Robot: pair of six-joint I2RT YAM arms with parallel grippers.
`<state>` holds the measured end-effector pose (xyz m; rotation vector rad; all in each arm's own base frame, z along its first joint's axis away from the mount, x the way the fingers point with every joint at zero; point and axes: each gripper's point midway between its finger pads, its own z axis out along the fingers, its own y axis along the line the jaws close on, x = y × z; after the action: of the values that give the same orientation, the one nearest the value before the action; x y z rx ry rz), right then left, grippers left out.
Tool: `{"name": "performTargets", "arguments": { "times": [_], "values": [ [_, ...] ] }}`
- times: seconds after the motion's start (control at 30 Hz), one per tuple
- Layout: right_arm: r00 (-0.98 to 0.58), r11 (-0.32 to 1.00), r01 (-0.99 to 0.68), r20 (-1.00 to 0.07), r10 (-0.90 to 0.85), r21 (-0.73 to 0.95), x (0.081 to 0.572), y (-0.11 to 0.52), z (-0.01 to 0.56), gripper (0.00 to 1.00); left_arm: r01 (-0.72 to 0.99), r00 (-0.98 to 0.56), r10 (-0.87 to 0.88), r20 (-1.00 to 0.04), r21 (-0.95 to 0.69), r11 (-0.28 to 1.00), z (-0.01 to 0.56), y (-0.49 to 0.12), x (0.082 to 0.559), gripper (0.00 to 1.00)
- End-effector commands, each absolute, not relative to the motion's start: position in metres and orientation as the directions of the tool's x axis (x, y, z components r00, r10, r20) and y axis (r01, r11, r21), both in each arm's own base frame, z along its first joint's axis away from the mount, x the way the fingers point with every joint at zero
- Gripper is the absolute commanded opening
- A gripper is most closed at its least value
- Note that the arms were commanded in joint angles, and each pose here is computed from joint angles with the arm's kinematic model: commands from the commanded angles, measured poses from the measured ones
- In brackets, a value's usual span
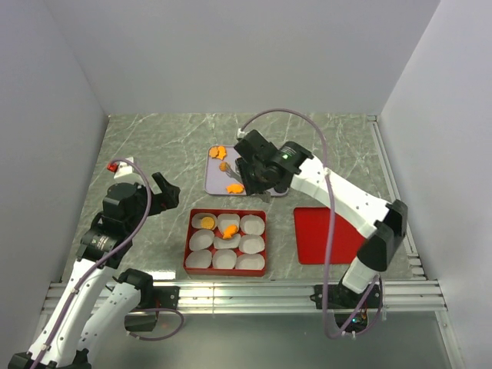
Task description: Pack the cookies
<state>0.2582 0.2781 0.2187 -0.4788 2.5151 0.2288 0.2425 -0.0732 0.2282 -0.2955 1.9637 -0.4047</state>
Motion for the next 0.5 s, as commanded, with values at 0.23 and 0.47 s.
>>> {"name": "performTargets", "arguments": {
  "times": [0.23, 0.47],
  "values": [
    [-0.783, 0.917, -0.397, -0.538, -0.311, 0.047, 0.314, 0.314, 0.202, 0.47, -0.023, -0.378, -0.389, -0.840, -0.411, 0.911, 0.239, -0.071, 0.244, 0.99],
    [-0.810, 0.915, -0.405, -0.464, -0.358, 0.001, 0.329, 0.328, 0.170, 0.47, -0.022, -0.378, -0.389, -0.840, -0.412, 0.911, 0.238, -0.071, 0.244, 0.99]
  ]
}}
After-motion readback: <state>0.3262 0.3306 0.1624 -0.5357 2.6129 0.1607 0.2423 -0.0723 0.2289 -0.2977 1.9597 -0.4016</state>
